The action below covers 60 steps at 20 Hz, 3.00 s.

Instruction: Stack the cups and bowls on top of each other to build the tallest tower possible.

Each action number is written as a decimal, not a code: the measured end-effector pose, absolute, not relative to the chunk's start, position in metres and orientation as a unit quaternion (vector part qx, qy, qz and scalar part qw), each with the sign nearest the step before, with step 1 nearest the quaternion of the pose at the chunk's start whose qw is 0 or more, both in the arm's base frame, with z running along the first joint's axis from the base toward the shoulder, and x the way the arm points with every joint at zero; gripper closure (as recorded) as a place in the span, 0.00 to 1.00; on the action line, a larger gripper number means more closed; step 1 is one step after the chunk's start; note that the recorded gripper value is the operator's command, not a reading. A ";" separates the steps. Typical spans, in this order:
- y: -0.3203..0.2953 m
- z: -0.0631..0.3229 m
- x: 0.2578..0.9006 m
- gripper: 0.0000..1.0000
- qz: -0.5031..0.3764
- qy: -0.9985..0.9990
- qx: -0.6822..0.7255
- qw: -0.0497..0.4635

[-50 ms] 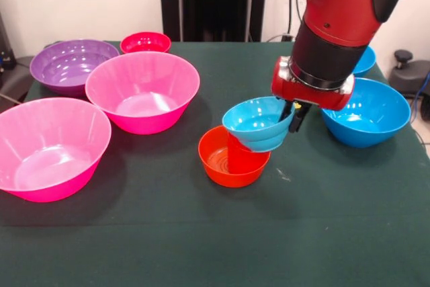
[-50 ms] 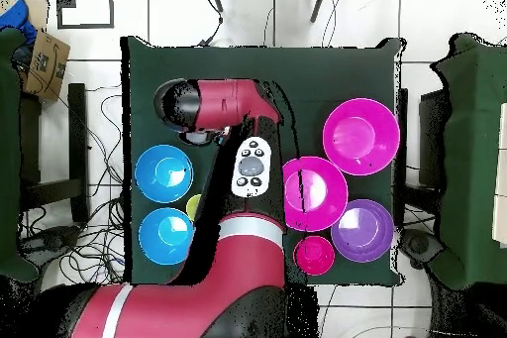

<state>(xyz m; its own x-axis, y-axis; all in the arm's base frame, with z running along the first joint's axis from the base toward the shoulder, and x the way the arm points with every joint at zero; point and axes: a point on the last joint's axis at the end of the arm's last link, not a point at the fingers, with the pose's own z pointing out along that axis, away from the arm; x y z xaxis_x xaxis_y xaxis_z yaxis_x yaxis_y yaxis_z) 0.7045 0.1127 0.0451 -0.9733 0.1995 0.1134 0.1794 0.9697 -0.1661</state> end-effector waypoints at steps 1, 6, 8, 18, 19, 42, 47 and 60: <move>0.114 0.045 0.704 1.00 0.078 -0.990 -0.095 0.066; 0.119 0.045 0.697 1.00 0.082 -0.989 -0.092 0.087; 0.119 0.045 0.695 1.00 0.082 -0.988 -0.093 0.092; 0.118 0.045 0.695 1.00 0.083 -0.988 -0.093 0.093; 0.117 0.045 0.695 1.00 0.084 -0.988 -0.093 0.094; 0.104 0.031 0.687 1.00 0.103 -0.987 -0.086 0.090; 0.103 0.030 0.686 1.00 0.106 -0.987 -0.086 0.090; 0.100 0.029 0.688 1.00 0.109 -0.988 -0.084 0.068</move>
<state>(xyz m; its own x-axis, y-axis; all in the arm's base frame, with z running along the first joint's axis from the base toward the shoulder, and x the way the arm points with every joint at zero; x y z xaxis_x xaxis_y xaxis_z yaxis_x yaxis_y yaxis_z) 0.6882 0.1002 0.0290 -0.9768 0.1803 0.1159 0.1507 0.9623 -0.2265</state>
